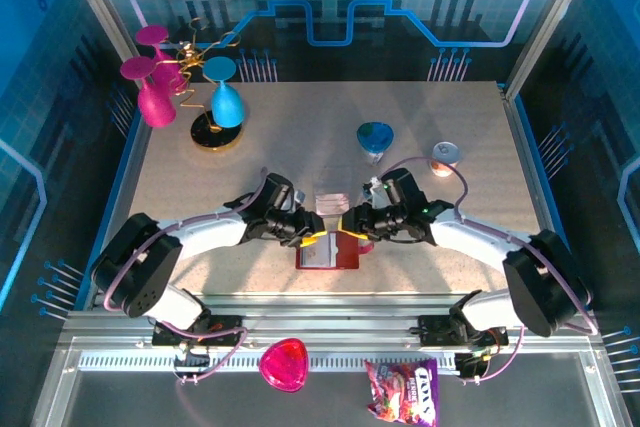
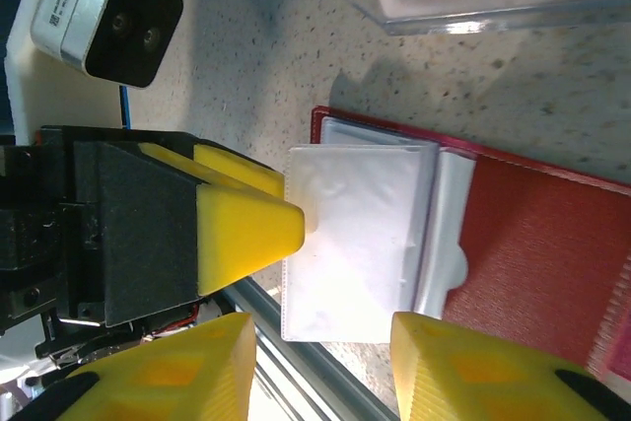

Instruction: Take the credit cards out of the card holder

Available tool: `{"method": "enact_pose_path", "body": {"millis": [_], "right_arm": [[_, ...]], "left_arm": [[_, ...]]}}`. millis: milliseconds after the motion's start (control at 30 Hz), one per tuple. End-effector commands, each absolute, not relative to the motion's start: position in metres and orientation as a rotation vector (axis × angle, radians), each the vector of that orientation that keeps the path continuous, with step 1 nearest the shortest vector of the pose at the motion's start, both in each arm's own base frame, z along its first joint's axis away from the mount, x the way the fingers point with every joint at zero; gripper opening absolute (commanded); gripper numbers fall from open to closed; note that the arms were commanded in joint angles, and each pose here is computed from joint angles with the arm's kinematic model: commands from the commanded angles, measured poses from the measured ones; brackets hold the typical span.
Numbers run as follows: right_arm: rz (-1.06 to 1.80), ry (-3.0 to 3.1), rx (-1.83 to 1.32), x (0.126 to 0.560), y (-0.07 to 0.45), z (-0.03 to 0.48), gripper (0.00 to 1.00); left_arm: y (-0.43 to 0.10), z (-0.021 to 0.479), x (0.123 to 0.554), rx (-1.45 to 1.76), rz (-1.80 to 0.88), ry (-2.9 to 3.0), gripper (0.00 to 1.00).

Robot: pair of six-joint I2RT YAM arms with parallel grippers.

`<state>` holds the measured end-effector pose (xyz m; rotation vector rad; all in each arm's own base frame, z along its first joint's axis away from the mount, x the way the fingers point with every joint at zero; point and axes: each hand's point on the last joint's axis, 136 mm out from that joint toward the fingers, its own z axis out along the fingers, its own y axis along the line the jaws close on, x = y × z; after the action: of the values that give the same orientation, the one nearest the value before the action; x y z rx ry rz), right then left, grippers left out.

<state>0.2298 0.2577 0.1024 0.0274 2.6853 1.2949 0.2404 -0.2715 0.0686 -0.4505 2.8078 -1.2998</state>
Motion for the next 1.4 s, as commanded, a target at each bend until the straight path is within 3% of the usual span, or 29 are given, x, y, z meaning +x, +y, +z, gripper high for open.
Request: {"method": "enact_pose_path", "body": {"millis": [0,200,533,1167,1367], "right_arm": [[1.216,2.717,0.051,0.228,0.24,0.101,0.41],[1.197,2.708,0.084,0.226,0.227,0.101,0.41],[1.175,2.701,0.11,0.221,0.217,0.101,0.42],[1.183,2.703,0.124,0.218,0.215,0.099,0.42],[1.18,2.708,0.122,0.218,0.215,0.098,0.43]], "left_arm": [[-0.286,0.075,0.238,-0.383,-1.348,2.829,0.37],[-0.301,0.074,0.238,-0.337,-1.362,2.854,0.46],[-0.325,0.063,0.235,-0.283,-1.373,2.898,0.52],[-0.335,0.057,0.231,-0.276,-1.378,2.916,0.53],[-0.323,0.067,0.227,-0.187,-1.229,2.955,0.53]]}}
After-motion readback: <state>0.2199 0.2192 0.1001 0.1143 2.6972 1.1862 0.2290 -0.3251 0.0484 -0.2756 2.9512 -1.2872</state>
